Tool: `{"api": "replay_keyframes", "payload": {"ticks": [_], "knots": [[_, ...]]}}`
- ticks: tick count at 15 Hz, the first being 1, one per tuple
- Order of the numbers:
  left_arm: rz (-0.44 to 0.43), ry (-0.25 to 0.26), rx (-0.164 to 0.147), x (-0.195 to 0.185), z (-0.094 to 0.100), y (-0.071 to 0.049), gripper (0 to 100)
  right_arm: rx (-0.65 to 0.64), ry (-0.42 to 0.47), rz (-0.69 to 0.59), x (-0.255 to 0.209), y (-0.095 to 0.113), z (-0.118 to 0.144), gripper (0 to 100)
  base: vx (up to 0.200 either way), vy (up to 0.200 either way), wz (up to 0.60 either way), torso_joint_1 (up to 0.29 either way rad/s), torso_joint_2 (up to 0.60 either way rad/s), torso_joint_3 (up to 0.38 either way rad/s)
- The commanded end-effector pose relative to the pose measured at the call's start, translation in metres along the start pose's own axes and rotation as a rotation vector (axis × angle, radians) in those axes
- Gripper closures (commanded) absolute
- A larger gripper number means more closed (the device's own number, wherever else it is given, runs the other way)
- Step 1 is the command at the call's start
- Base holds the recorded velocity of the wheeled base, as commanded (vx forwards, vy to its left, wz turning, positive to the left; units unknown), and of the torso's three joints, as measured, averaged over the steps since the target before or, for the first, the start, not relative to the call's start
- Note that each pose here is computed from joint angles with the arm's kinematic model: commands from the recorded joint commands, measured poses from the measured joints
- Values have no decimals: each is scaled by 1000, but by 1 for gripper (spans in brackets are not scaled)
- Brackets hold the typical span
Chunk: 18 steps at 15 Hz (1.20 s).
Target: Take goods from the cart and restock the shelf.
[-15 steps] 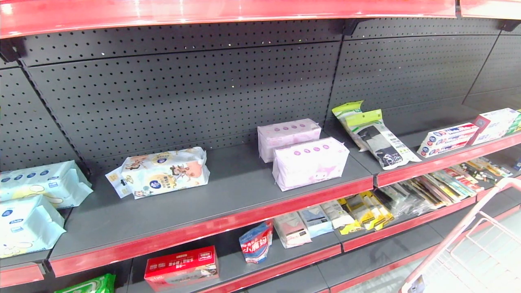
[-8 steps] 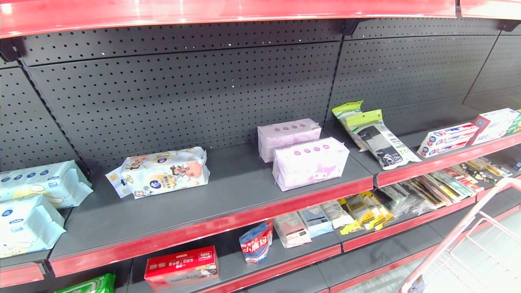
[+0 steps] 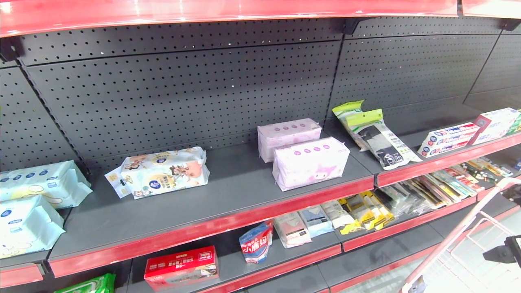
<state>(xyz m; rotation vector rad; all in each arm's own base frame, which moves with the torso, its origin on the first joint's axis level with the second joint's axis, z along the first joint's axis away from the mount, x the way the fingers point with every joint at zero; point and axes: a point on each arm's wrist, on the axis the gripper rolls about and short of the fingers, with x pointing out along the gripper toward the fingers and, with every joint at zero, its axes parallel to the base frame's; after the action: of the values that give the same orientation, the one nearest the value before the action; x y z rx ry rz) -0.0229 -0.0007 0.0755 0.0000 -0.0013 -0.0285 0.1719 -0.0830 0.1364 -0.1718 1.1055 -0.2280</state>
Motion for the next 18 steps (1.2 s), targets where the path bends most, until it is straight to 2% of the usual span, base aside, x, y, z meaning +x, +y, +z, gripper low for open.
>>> {"api": "replay_keyframes", "payload": {"ticks": [1,3,6,7,12,18], "knots": [[1,1,0,0,0,0,0,-18,129,53,39,1,-8,0,0,0,0,0,0,0],[1,1,0,0,0,0,0,3,169,56,69,-5,-10,0,0,0,0,0,0,0],[1,1,0,0,0,0,0,-69,197,84,96,-11,-19,0,0,0,0,0,0,0],[1,1,0,0,0,0,0,-115,175,101,113,-17,-24,0,0,0,0,0,0,0],[1,1,0,0,0,0,0,-375,180,197,132,-21,-35,0,0,0,0,0,0,0],[1,1,0,0,0,0,0,-327,216,223,134,-27,-51,0,0,0,0,0,0,0]]}}
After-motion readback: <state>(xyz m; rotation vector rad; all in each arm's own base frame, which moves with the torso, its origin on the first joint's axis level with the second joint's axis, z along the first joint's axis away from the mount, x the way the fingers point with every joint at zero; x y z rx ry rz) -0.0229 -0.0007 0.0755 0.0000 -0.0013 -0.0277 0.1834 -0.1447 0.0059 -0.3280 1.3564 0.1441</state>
